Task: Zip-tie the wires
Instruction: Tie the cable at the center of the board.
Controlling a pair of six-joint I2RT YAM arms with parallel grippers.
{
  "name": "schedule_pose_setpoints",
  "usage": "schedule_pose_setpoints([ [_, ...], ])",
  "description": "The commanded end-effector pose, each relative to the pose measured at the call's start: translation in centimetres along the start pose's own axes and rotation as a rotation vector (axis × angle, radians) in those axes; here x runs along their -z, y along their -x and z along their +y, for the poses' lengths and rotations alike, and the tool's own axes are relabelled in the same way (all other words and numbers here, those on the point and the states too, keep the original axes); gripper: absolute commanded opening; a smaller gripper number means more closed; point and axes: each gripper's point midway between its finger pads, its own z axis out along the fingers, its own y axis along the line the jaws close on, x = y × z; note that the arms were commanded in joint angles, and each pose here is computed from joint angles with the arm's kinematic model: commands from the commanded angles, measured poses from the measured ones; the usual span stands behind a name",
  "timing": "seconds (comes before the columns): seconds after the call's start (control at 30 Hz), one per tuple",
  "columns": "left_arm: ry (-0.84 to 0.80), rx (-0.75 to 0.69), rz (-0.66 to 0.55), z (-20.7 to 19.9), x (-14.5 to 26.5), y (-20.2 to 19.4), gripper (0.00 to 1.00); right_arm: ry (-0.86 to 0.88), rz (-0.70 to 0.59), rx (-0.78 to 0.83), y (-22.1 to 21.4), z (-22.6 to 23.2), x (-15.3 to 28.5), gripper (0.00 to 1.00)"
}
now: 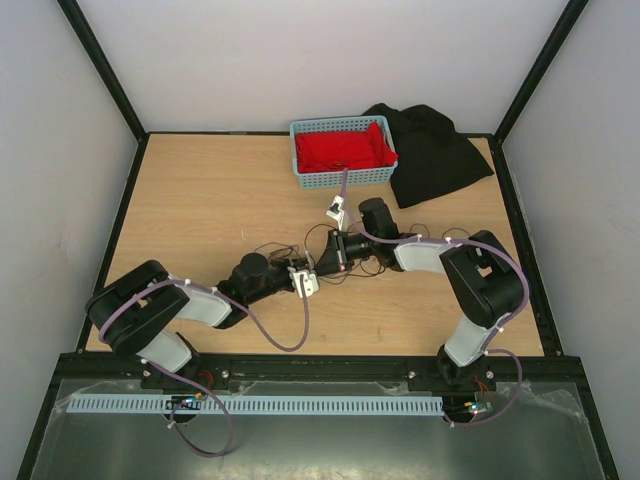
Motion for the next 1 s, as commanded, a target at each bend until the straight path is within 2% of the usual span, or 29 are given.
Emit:
schedule_pose_setpoints([
  [0.0,0.018,-0.050,-0.035,0.6,-0.2,1.2,0.00,0.012,0.003,-0.003,0.8,0.4,0.2,0.00],
  [0.97,-0.015,-0.079,-0.031,-1.0,-0.3,1.3,0.00,0.000,-0.007,-0.022,2.0,-0.4,-0.1,0.00],
])
